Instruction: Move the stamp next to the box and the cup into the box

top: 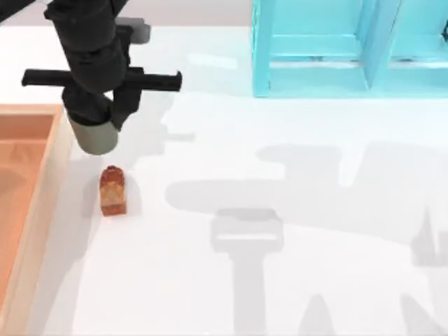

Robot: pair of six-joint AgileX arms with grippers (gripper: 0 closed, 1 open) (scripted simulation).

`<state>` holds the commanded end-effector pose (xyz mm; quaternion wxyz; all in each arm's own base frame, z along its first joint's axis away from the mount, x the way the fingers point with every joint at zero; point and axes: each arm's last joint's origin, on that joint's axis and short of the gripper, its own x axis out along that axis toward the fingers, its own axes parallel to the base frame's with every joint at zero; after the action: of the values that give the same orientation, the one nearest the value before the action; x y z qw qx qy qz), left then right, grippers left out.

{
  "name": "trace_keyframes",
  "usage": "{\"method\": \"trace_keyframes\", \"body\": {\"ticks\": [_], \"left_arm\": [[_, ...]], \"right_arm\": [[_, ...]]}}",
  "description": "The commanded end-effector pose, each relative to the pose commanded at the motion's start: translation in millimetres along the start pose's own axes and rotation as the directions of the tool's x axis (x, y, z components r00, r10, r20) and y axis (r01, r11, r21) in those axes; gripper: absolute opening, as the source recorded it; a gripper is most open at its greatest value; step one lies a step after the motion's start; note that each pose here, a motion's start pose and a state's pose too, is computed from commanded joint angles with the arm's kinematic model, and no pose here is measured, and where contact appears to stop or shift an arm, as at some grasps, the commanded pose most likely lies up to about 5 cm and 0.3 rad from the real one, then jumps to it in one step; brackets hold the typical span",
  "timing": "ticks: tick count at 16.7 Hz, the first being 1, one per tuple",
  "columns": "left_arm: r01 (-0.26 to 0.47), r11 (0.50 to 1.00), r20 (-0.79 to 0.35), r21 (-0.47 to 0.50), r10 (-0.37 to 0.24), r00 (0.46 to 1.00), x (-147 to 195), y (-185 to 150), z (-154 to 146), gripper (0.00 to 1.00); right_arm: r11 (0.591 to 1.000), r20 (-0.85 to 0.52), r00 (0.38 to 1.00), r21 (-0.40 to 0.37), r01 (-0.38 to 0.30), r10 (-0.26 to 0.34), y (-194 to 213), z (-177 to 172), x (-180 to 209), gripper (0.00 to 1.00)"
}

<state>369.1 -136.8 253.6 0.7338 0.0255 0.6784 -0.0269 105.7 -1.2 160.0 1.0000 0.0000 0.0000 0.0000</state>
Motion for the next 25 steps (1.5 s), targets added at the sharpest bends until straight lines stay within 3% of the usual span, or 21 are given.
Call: {"method": "trace_keyframes", "body": {"ticks": [6,10,15,21,25], "left_arm": [[0.022,1.000,-0.029,-0.003,-0.022,0.999,-5.6,125.9,-66.4,0.00],[0.040,0.999,-0.025,-0.023,-0.041,0.999,-0.1,176.5,-126.8,0.00],[0.053,0.998,-0.016,-0.044,-0.054,0.998,9.0,198.0,-172.7,0.00],[0.053,0.998,-0.020,-0.039,-0.053,0.998,10.2,198.0,-173.3,0.00],[0.053,0.998,-0.010,-0.017,-0.054,0.999,29.0,198.8,-169.9,0.00]], "right_arm": [[1.000,0.000,1.000,0.000,0.000,0.000,0.0,0.0,0.0,1.00],[1.000,0.000,1.000,0.000,0.000,0.000,0.0,0.0,0.0,1.00],[1.000,0.000,1.000,0.000,0.000,0.000,0.0,0.0,0.0,1.00],[1.000,0.000,1.000,0.000,0.000,0.000,0.0,0.0,0.0,1.00],[1.000,0.000,1.000,0.000,0.000,0.000,0.0,0.0,0.0,1.00]]}}
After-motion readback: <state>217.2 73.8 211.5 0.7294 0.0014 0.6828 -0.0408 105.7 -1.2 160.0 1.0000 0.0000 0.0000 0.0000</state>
